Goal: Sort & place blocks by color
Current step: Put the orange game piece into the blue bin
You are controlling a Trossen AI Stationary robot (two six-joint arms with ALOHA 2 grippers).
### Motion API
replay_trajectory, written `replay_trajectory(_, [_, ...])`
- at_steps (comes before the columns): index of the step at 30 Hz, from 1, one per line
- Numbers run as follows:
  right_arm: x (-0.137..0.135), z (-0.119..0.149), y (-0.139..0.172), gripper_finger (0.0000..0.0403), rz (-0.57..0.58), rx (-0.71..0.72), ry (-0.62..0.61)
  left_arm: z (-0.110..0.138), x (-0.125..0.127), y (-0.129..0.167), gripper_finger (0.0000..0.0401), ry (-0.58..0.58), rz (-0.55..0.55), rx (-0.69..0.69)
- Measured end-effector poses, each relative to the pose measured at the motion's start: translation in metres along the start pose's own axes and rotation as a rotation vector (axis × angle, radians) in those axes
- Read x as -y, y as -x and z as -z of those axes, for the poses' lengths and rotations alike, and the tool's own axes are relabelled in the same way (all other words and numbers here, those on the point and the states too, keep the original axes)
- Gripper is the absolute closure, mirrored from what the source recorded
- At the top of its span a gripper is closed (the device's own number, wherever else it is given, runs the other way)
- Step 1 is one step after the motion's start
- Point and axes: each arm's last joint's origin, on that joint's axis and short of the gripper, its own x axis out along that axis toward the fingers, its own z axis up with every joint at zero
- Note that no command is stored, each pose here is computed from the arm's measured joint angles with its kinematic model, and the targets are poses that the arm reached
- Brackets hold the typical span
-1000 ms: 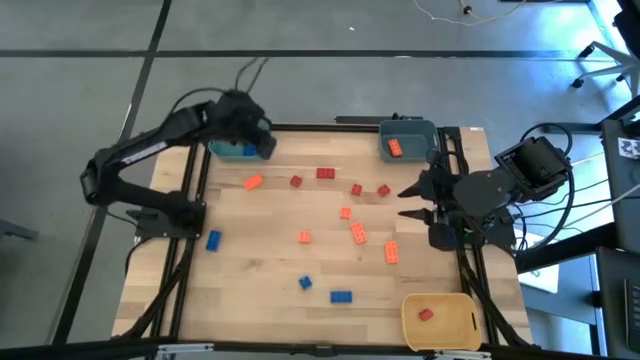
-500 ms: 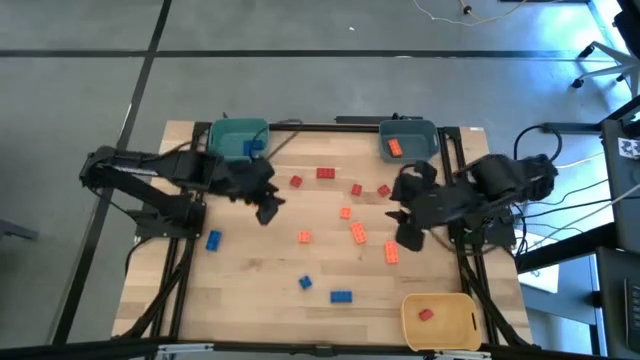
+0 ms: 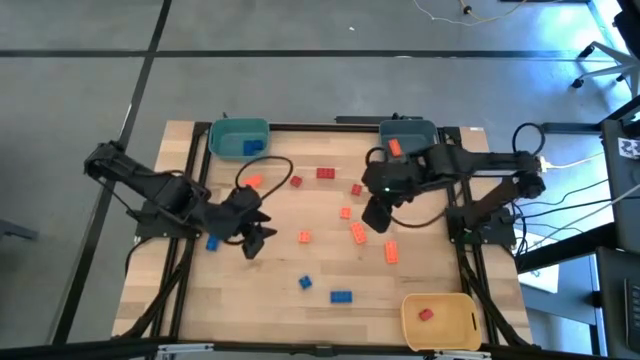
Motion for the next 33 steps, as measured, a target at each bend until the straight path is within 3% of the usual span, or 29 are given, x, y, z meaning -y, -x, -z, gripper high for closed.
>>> replay_trajectory(7, [0.018, 0.006, -0.049, 0.0226, 0.066, -0.113, -0.309, 0.010, 0.003, 0.005, 0.0202, -0.046, -0.025, -0.003])
replay_trajectory(12, [0.024, 0.005, -0.083, 0.0226, 0.027, -0.054, -0.451, 0.011, 0.001, 0.005, 0.0202, -0.061, -0.045, -0.011])
replay_trajectory(15, [0.026, 0.009, -0.102, 0.0226, 0.021, -0.051, -0.474, 0.011, 0.001, 0.005, 0.0202, -0.063, -0.050, -0.007])
replay_trajectory(23, [0.027, 0.024, -0.147, 0.0226, 0.006, -0.272, -0.520, 0.011, 0.000, 0.005, 0.0202, -0.069, -0.061, -0.001])
replay_trajectory(33, [0.024, 0.023, -0.180, 0.0226, 0.024, -0.325, -0.515, 0.011, 0.000, 0.005, 0.0202, -0.069, -0.075, 0.020])
